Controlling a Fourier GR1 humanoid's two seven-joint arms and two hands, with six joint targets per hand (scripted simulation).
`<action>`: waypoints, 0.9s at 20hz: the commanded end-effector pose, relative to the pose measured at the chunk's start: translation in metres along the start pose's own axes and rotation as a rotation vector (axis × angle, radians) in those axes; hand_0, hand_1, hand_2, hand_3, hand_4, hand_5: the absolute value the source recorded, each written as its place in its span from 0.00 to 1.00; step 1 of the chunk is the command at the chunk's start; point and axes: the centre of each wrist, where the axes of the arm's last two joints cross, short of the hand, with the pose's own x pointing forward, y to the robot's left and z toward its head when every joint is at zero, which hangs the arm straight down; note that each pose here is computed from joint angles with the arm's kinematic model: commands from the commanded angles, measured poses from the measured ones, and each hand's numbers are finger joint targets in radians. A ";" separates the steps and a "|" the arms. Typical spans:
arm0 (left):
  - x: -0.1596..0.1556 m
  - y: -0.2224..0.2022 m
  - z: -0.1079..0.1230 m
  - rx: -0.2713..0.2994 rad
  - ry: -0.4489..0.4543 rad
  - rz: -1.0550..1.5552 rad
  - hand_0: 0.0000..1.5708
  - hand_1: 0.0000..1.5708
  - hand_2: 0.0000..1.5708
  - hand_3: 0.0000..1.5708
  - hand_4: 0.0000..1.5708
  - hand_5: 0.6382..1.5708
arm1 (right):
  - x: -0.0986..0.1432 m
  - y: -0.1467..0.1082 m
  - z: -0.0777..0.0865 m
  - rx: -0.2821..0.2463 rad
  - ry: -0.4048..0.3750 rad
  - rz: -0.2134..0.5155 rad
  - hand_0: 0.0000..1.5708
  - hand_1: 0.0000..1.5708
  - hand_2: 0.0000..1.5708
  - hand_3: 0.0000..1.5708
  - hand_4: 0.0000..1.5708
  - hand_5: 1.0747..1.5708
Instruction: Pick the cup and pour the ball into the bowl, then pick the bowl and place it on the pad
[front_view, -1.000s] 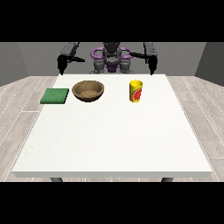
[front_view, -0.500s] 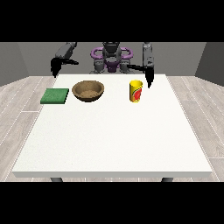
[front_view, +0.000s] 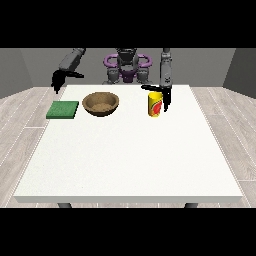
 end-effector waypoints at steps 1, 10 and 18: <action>-0.012 0.014 -0.005 0.041 0.016 0.000 0.00 0.00 0.00 0.00 0.00 0.63 | 0.009 -0.018 -0.002 0.014 0.002 0.000 0.00 0.00 0.00 0.00 0.00 0.97; -0.008 0.012 -0.023 0.123 -0.074 -0.411 0.84 0.84 1.00 1.00 0.53 0.94 | 0.030 -0.017 -0.032 0.071 -0.122 -0.021 0.00 0.00 0.00 0.00 0.00 0.97; -0.003 -0.015 -0.029 0.067 -0.040 -0.535 0.86 0.86 1.00 1.00 0.60 0.95 | 0.022 -0.083 -0.008 -0.033 0.004 0.001 0.00 0.00 0.00 0.00 0.00 0.97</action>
